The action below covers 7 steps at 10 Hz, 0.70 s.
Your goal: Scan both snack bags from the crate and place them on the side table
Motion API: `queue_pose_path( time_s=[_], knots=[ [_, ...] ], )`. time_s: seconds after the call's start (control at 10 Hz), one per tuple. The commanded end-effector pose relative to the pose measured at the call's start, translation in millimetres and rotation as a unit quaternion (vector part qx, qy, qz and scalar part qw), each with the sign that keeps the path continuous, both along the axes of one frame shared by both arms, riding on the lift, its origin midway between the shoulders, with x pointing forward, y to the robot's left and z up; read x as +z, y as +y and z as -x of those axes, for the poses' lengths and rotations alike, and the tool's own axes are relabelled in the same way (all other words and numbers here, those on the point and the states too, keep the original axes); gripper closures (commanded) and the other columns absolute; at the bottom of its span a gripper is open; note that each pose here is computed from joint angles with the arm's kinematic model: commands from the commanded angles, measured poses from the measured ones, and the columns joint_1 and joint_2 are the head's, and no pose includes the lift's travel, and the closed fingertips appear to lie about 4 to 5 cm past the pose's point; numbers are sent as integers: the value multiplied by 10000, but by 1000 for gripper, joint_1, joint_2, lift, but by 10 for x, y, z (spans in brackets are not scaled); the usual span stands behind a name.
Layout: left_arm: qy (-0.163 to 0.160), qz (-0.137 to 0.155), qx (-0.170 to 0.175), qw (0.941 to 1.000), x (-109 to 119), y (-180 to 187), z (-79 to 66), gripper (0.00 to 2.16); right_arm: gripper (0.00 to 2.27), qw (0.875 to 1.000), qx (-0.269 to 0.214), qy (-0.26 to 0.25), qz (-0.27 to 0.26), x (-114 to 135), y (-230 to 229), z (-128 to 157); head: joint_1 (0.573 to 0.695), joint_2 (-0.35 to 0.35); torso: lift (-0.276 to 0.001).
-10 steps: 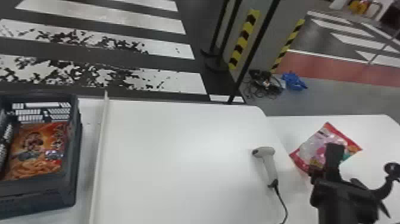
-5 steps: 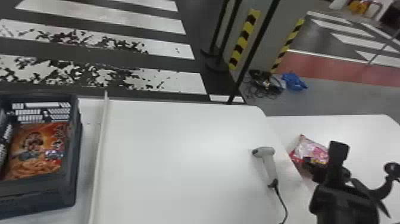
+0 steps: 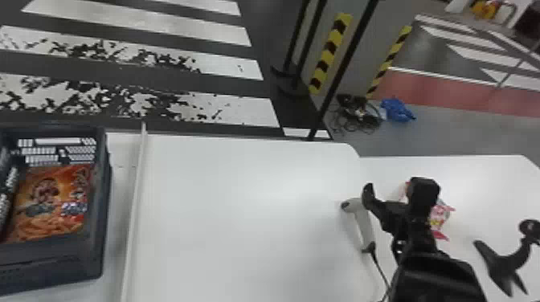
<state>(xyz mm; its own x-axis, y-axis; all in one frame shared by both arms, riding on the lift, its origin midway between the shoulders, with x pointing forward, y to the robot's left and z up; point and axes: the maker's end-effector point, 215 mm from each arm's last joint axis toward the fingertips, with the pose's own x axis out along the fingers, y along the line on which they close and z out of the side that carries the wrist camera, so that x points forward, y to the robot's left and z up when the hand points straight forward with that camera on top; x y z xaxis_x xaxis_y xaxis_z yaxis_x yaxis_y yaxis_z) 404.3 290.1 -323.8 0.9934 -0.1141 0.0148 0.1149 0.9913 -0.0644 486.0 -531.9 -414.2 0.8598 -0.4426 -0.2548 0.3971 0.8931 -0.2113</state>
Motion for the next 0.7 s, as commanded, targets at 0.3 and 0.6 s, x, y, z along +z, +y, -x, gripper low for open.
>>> queue_pose_path(
  time_s=[0.3,0.6],
  knots=[
    [-43,-52,-74,9999,35,-40,0,49,49,9909,1142,-661,252,372,1305,-45,695,-196,-98],
    [-195,-168,-111,9996,108,-84,17,63,63,9810,1457,-1216,395,508,1948,164,695,-132,-98]
  ],
)
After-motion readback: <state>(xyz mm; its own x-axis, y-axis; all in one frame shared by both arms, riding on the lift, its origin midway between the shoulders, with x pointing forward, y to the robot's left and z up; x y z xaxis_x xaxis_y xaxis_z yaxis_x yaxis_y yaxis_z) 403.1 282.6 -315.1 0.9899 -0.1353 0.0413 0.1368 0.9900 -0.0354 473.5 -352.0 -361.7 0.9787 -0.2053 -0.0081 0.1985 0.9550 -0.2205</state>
